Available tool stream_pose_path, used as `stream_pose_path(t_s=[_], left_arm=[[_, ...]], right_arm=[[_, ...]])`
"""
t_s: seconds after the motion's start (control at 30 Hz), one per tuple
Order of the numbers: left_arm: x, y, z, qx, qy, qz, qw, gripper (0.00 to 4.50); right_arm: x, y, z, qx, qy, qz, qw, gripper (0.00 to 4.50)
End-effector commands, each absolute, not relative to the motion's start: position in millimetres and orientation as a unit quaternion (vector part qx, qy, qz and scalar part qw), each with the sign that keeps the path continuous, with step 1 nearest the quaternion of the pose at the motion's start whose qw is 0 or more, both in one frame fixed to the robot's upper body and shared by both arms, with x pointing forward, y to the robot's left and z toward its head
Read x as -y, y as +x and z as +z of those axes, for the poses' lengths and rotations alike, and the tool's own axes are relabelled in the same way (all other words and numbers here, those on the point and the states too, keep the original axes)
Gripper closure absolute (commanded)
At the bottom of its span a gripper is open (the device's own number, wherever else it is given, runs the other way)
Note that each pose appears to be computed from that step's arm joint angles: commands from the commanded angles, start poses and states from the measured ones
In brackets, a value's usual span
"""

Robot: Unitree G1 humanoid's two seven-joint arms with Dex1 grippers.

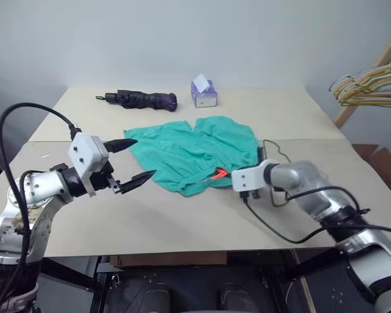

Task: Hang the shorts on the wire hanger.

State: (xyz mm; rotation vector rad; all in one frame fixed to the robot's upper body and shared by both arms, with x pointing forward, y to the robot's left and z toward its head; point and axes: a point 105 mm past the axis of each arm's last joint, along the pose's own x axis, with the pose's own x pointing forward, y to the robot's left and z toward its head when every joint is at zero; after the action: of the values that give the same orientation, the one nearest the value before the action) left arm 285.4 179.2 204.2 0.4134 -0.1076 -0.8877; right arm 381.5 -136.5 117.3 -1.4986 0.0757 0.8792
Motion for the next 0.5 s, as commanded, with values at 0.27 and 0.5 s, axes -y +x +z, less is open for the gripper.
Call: stream_pose_path(t_s=[0.27, 0.5], left_arm=[[-172.3, 291.1, 214.4, 0.078, 0.208, -0.438, 0.871, 0.00], [-173.6, 288.6, 212.5, 0.074, 0.211, -0.440, 0.870, 0.00]], right_arm=[[164.6, 418.9, 153.2, 0.015, -0.733, 0.310, 0.605, 3.00], [158.9, 380.0, 151.6, -0.041, -0.647, 0.361, 0.670, 0.55]])
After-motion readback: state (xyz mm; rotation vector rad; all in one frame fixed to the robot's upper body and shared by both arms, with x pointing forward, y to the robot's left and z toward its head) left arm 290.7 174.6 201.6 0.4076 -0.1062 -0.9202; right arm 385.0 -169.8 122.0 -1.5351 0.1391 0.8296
